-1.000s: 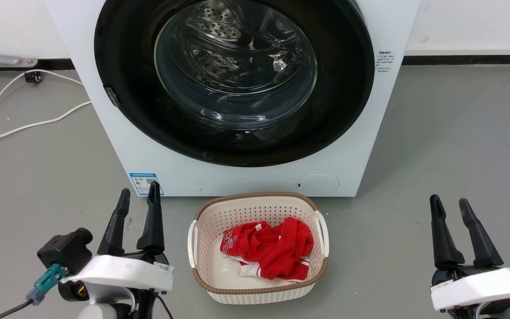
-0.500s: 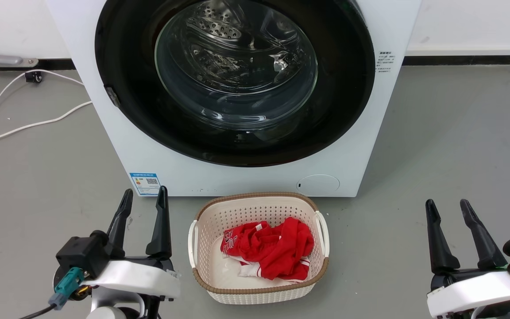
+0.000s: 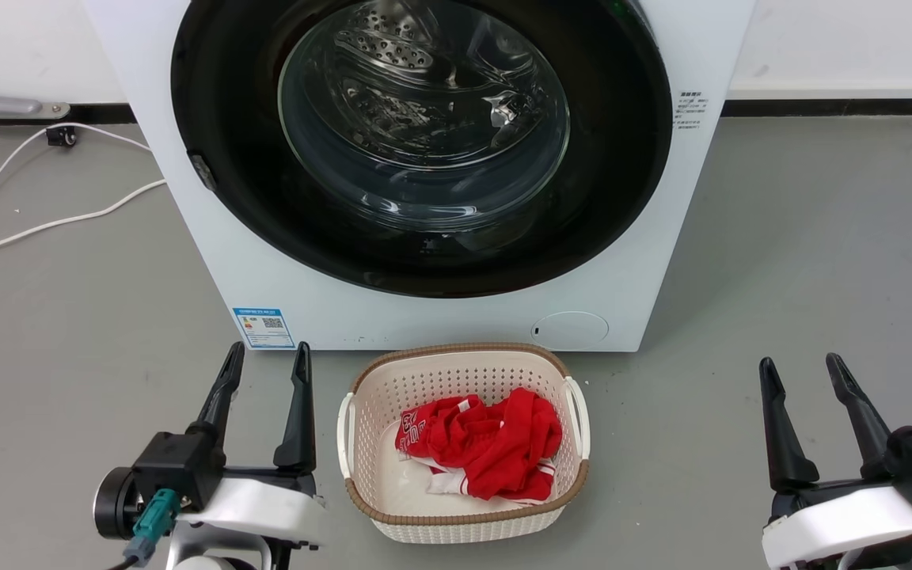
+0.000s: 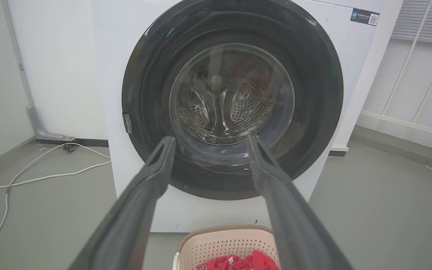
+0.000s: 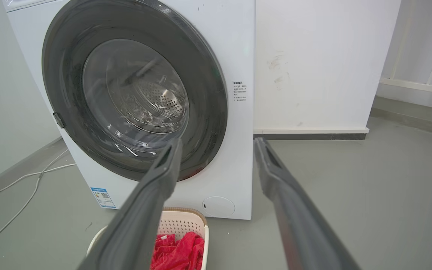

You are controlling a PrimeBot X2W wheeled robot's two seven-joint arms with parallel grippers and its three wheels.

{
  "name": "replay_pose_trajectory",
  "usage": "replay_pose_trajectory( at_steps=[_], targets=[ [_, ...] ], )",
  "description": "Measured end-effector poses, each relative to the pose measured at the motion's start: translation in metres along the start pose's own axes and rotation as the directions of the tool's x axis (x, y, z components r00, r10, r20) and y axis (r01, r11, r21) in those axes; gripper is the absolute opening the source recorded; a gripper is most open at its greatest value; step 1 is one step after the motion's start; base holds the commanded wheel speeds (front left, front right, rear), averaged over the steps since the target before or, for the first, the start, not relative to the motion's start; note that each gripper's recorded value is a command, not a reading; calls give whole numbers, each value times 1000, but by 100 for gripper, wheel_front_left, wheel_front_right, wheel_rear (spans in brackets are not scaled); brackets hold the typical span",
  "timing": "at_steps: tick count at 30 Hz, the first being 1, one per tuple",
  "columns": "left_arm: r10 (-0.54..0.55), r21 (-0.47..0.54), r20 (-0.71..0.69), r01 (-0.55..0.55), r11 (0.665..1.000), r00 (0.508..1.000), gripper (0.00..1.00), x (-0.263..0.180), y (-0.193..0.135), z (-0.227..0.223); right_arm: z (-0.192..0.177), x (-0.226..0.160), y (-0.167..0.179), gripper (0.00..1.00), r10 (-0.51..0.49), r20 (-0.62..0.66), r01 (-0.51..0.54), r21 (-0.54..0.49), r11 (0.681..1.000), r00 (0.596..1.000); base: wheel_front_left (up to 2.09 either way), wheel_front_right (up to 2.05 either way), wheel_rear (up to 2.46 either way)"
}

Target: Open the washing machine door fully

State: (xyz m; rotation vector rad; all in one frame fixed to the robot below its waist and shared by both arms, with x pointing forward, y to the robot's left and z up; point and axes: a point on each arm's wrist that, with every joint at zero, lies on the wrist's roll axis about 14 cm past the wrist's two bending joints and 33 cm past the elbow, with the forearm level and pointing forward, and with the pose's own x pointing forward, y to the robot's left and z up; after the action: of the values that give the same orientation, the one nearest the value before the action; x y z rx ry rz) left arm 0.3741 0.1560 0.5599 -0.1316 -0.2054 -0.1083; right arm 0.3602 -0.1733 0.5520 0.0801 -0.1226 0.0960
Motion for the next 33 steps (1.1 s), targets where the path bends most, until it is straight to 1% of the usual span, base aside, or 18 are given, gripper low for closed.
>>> replay_pose_trajectory(
  at_steps=[20, 29, 33],
  targets=[
    [-5, 131, 38, 0, 991, 999, 100, -5, -3, 6, -4, -2, 5, 100, 17, -16, -19, -114, 993, 1000, 0, 0, 0],
    [-12, 169, 52, 3, 986, 999, 100, -7, -5, 7, -2, -3, 6, 100, 24, -4, -24, -139, 990, 1000, 0, 0, 0],
    [-9, 170, 53, 0, 986, 999, 100, -7, -5, 7, -2, -3, 6, 100, 25, -3, -25, -136, 990, 1000, 0, 0, 0]
  ],
)
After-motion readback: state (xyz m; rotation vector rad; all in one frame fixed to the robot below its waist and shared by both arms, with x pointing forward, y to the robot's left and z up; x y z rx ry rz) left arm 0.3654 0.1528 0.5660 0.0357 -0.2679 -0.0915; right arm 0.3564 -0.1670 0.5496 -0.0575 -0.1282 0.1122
